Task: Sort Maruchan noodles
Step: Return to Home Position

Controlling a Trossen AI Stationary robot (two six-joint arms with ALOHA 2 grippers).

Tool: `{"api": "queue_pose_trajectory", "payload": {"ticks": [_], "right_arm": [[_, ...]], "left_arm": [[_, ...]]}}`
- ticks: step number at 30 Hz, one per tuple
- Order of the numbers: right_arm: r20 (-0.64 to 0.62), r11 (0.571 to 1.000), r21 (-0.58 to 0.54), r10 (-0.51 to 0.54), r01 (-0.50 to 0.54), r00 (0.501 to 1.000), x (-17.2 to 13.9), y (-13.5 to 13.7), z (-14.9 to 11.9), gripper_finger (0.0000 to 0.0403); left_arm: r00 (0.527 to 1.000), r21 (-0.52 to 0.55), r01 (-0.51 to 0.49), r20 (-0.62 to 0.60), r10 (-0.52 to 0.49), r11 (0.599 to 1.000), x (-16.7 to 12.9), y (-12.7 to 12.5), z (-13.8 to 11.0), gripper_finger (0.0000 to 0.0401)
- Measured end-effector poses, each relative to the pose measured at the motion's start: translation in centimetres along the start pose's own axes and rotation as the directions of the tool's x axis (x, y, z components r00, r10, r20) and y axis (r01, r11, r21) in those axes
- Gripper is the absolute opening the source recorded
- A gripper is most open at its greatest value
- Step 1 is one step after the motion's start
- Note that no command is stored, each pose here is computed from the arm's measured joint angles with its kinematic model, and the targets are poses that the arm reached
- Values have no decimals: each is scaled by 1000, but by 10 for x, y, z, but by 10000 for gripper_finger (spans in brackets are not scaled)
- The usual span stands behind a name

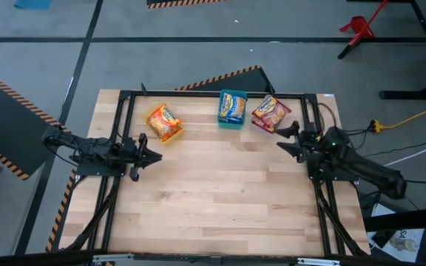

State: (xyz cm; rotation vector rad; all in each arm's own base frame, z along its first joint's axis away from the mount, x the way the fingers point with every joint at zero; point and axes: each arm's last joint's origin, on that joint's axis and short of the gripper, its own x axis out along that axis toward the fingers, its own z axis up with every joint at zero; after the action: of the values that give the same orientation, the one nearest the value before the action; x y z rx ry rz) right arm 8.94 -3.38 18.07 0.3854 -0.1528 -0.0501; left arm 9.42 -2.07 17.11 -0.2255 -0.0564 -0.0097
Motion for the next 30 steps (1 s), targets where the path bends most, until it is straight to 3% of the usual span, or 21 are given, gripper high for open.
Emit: {"api": "queue_pose_trajectory", "payload": {"ticks": [7, 16, 20, 25, 30], "right_arm": [[-77, 996, 59, 73, -69, 994, 3, 10, -10, 305], [-40, 991, 31, -126, 127, 991, 5, 12, -16, 305], [-66, 990, 5, -141, 141, 988, 5, 11, -19, 305], [-91, 990, 43, -128, 132, 988, 4, 11, -21, 305], [-96, 992, 37, -119, 123, 988, 4, 11, -21, 305]], "left_arm": [[1000, -1, -11, 3, 11, 1000, 0, 0, 0, 44], [994, 14, -103, 30, 102, 995, 0, 3, 1, 44], [994, 12, -105, 31, 104, 994, 0, 3, 1, 44], [995, -63, -93, 28, 95, 994, 0, 3, 1, 44], [995, -48, -94, 28, 95, 994, 0, 3, 1, 44]]}}
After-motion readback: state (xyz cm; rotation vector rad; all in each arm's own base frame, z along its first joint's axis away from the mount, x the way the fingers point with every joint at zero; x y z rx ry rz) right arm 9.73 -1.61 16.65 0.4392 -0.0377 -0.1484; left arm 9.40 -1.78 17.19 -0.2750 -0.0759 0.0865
